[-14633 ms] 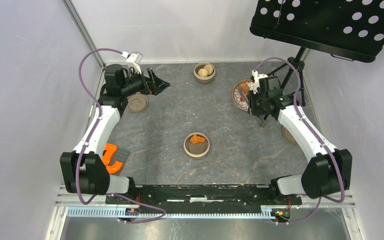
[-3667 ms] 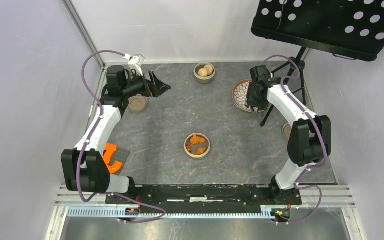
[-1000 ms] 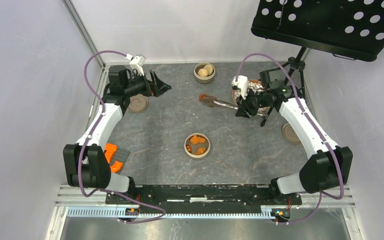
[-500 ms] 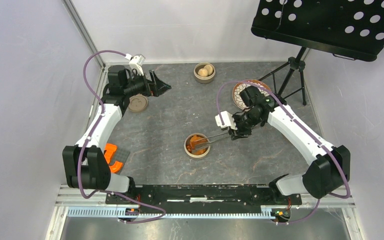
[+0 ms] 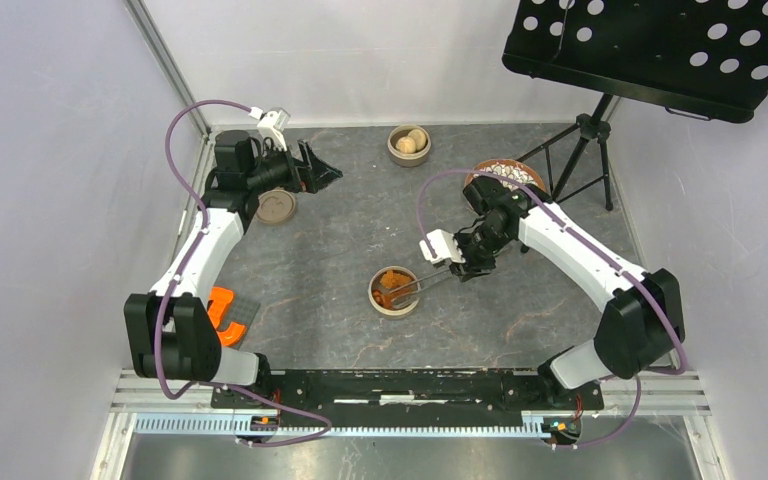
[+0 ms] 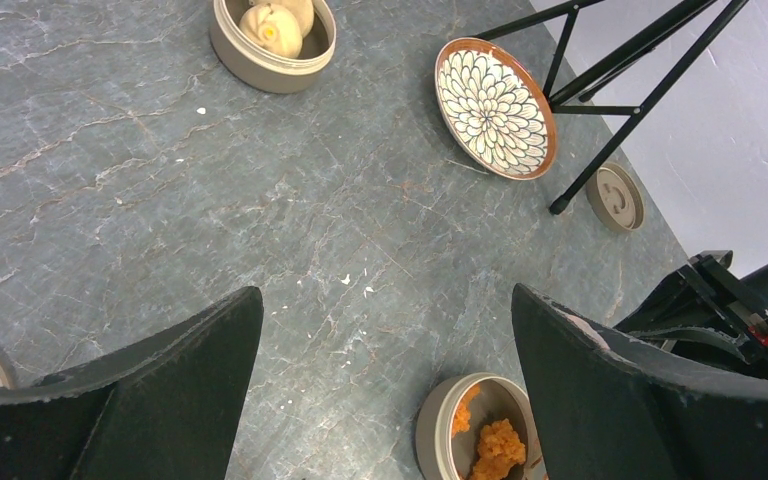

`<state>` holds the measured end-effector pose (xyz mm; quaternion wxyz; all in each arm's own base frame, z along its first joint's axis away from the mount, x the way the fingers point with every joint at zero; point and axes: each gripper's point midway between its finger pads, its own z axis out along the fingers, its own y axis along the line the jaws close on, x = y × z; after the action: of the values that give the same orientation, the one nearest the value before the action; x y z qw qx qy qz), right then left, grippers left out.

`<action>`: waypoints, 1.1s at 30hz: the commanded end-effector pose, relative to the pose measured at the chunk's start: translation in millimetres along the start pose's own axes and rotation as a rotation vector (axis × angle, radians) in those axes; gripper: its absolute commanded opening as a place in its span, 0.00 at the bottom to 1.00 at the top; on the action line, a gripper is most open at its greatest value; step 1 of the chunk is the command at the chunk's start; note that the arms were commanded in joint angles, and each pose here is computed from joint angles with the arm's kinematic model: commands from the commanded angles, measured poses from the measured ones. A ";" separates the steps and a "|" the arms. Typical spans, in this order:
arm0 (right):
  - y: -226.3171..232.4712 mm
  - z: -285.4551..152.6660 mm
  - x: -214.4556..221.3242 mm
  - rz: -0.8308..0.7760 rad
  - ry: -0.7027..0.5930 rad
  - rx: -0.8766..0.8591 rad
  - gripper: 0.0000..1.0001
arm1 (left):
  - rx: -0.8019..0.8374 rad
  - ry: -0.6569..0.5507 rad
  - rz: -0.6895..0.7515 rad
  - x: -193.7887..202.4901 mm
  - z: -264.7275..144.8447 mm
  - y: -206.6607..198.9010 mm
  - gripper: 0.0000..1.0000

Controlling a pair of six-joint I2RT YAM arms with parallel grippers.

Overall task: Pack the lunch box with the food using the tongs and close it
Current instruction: Place the fake food in the packing box.

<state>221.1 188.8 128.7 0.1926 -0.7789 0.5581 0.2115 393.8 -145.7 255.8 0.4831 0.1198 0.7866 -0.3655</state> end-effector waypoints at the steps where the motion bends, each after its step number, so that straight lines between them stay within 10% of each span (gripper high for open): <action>1: -24.8 -10.0 -15.4 -0.040 -0.018 0.065 0.12 | -0.008 -0.035 0.061 -11.8 -7.0 -5.4 1.00; 25: -37.1 0.3 -9.0 -0.020 0.022 0.056 0.47 | -0.007 -0.018 0.073 -14.0 -0.5 -0.4 1.00; 33: -48.5 -11.8 -23.4 0.030 -0.030 0.152 0.44 | -0.004 -0.020 0.077 -16.8 0.4 -0.4 1.00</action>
<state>248.6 199.3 122.4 0.1895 -0.7719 0.5774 0.1868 395.1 -144.1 252.0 0.4775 0.1183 0.7930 -0.3595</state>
